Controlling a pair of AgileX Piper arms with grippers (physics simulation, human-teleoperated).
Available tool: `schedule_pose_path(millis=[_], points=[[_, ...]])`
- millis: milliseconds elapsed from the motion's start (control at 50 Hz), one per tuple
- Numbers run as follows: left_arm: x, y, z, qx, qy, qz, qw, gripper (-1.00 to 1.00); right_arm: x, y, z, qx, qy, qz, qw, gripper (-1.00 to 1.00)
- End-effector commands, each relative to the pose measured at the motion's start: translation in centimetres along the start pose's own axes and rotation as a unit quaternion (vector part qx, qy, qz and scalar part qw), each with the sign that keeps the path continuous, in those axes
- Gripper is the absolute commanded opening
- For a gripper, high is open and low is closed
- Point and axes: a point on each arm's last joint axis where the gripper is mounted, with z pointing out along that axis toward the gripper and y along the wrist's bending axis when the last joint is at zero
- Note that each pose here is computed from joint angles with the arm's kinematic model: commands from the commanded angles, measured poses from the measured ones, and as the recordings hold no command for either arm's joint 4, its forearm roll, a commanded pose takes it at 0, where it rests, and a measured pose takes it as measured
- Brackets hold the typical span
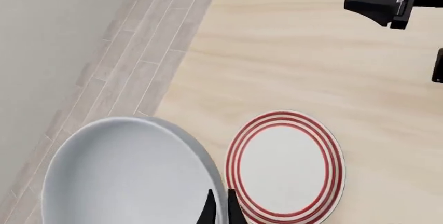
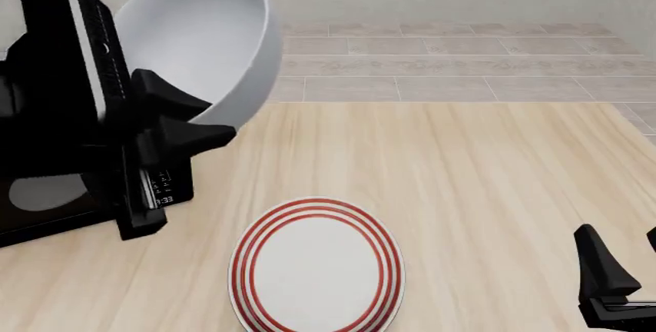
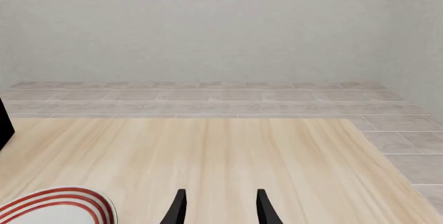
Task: Pick up the white bowl and put it on the plate.
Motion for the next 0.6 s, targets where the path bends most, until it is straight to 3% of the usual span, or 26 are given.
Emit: schedule_pose_path(millis=[20,140,600], points=[[-0.1,-1.4,1.3,0.027,-0.008,0.015,0.9995,-1.0,0.0,0.0,0.0,0.0,0.0,0.0,1.0,1.0],[-0.5,-2.0,1.9,0.042,-0.011,0.016,0.9989,-1.0,0.0,0.0,0.0,0.0,0.0,0.0,1.0,1.0],[1.1,-4.8,4.9,0.082,-0.001,0.018,0.9965,-1.0,0.0,0.0,0.0,0.0,0.0,0.0,1.0,1.0]])
